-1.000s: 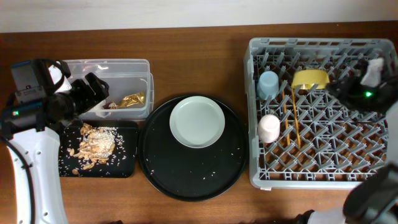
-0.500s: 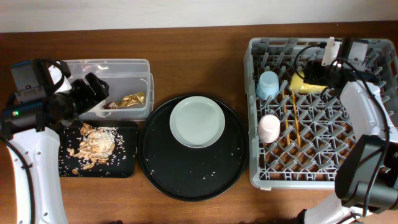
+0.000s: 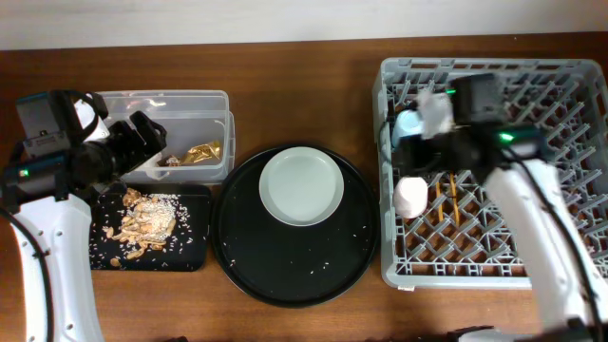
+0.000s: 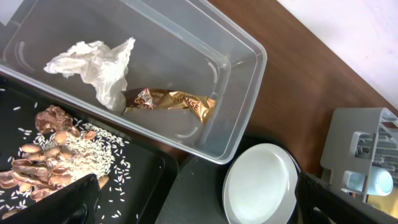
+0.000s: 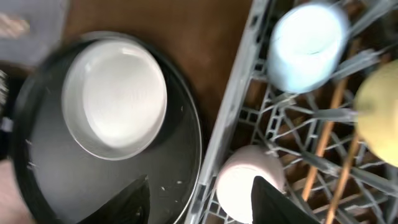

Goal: Sort waste into correct bins and load items into the dishwasher rack

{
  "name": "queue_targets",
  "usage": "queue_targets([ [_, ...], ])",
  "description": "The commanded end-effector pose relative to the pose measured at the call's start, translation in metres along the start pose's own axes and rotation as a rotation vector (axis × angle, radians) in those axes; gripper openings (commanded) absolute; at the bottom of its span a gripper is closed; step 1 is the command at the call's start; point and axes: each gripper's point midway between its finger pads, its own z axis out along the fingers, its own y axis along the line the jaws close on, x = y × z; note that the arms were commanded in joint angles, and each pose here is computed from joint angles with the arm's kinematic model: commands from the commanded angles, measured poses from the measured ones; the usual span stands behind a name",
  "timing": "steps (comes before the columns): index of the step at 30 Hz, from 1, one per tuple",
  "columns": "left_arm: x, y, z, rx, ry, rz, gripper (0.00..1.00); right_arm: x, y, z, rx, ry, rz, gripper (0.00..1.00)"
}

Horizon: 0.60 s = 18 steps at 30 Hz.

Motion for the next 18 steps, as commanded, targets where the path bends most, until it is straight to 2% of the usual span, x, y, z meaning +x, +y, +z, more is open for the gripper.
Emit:
queue_targets([
  [1, -0.001, 0.002, 0.000, -0.005, -0.003, 0.010, 0.99, 0.013, -0.003, 0.048, 0.065, 0.127, -0.031, 0.50],
  [5, -0.001, 0.002, 0.000, -0.005, -0.003, 0.010, 0.99, 0.029, -0.007, 0.101, 0.060, 0.250, -0.029, 0.43],
  [8, -0.001, 0.002, 0.000, -0.005, -0.003, 0.010, 0.99, 0.031, -0.006, 0.103, 0.058, 0.260, -0.030, 0.37],
  [10, -0.001, 0.002, 0.000, -0.005, -0.003, 0.010, 0.99, 0.034, -0.006, 0.102, 0.058, 0.274, -0.027, 0.25],
  [18, -0.001, 0.002, 0.000, -0.005, -0.003, 0.010, 0.99, 0.043, -0.015, 0.099, 0.108, 0.311, -0.032, 0.17],
])
